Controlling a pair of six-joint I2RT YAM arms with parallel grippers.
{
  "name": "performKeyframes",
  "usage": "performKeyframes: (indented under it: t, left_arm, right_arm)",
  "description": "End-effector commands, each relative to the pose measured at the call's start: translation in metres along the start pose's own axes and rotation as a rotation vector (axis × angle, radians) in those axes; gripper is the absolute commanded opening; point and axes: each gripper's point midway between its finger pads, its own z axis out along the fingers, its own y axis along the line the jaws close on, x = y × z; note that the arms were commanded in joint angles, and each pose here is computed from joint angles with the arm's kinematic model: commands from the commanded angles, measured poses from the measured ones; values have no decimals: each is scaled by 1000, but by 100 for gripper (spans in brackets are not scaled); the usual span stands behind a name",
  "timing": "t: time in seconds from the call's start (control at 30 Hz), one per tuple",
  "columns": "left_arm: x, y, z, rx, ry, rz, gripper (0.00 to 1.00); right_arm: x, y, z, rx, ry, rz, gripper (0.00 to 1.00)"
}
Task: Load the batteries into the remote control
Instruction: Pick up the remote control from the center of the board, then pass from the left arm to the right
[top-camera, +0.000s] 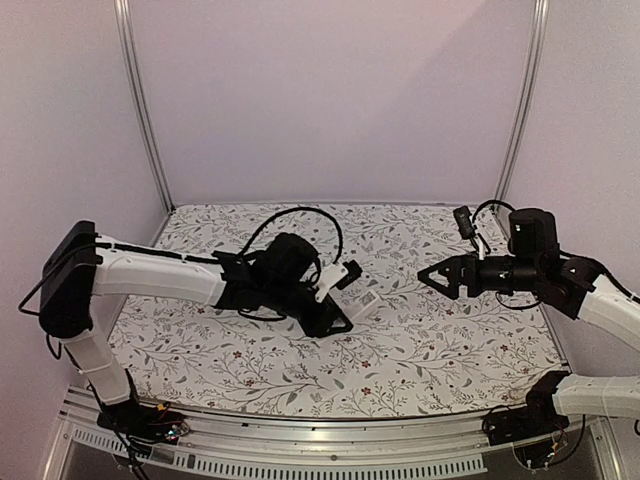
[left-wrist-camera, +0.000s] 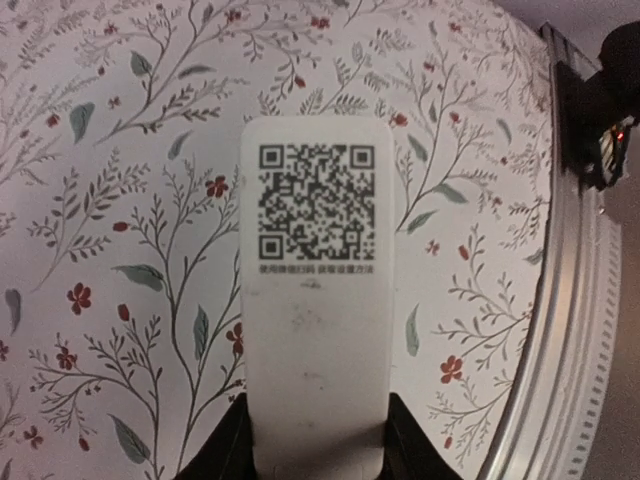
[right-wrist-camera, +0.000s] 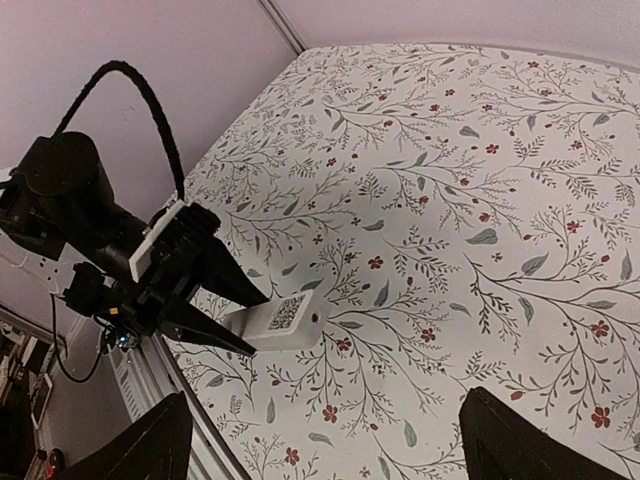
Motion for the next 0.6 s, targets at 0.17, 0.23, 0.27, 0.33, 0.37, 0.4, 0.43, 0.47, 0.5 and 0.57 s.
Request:
performKeyframes:
  t: [0.17, 0.23, 0.27, 0.33, 0.37, 0.4, 0.43, 0.47, 0.5, 0.57]
  left_arm:
    - [-124, -64, -127, 390, -583, 38, 12]
    - [-128, -71, -138, 434, -615, 41, 12]
    - [-129, -75, -142, 457, -624, 49, 12]
    - [-130, -81, -146, 499, -629, 54, 12]
    - [-131, -84, -148, 519, -639, 60, 12]
    - [-129, -86, -148, 538, -636, 58, 12]
    - [-130, -88, -150, 553, -645, 61, 12]
    - [-130, -89, -151, 566, -651, 61, 12]
    - [-129, -91, -152, 579, -657, 61, 12]
    - [-129, -93, -153, 601, -663, 56, 12]
  right_arm:
    - [-64, 85, -10, -367, -95, -137, 91]
    - [-67, 102, -11, -433, -90, -158, 91]
    - [-68, 112, -13, -470, -89, -173, 90]
    - [-67, 131, -17, -551, -88, -208, 90]
    - [-65, 139, -17, -581, -82, -214, 89]
    - [-63, 145, -18, -608, -74, -220, 88]
    - [-62, 151, -18, -628, -65, -225, 87]
    - [-61, 153, -16, -635, -57, -226, 87]
    - [-61, 155, -15, -642, -53, -228, 86]
    - [-61, 158, -10, -640, -45, -226, 83]
